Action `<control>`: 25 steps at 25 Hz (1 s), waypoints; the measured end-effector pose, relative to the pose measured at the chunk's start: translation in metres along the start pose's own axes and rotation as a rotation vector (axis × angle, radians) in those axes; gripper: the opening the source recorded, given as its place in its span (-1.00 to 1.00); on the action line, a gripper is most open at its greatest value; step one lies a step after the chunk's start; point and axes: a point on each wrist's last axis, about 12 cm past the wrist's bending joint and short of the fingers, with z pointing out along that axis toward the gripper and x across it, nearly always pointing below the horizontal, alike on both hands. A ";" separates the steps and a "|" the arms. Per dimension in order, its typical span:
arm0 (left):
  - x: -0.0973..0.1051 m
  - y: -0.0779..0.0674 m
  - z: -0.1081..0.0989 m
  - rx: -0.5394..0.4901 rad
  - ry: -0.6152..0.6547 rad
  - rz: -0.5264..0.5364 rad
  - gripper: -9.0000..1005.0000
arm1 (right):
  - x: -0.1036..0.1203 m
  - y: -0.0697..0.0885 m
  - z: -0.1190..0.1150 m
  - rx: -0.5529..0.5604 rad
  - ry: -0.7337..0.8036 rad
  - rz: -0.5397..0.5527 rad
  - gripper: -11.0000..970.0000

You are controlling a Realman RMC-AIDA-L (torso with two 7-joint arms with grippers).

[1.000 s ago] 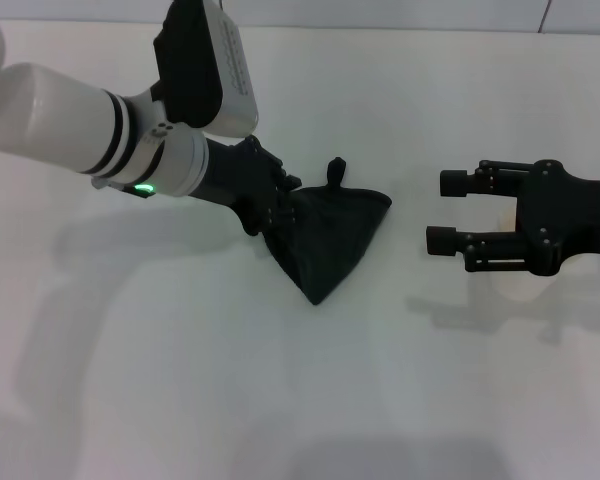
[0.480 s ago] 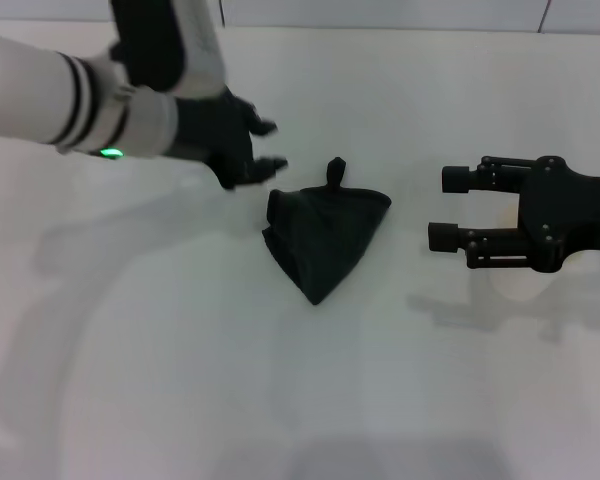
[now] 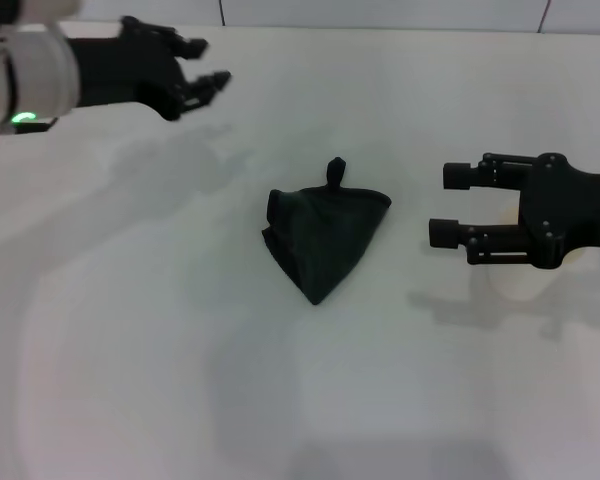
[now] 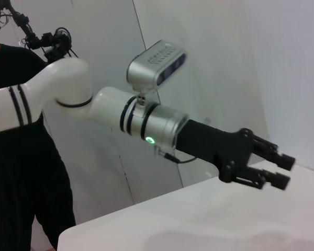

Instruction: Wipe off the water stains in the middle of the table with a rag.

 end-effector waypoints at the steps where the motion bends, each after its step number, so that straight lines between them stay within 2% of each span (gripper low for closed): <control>1: 0.004 0.001 -0.004 -0.016 -0.017 -0.024 -0.17 | 0.000 0.000 0.000 0.000 0.000 -0.001 0.58; 8: 0.021 0.005 -0.018 -0.114 -0.095 -0.163 -0.18 | -0.001 0.000 0.000 0.000 -0.001 -0.001 0.58; 13: 0.025 0.010 -0.027 -0.165 -0.178 -0.330 -0.17 | -0.001 0.000 0.000 0.001 -0.003 0.003 0.58; 15: 0.029 0.016 -0.033 -0.198 -0.215 -0.434 -0.16 | -0.001 -0.001 -0.001 0.004 -0.006 0.008 0.58; 17: 0.031 0.018 -0.035 -0.210 -0.232 -0.458 -0.15 | -0.002 -0.001 -0.002 0.005 -0.008 0.009 0.58; 25: 0.058 0.034 -0.056 -0.357 -0.329 -0.713 -0.13 | -0.006 -0.001 -0.006 0.005 -0.016 -0.004 0.58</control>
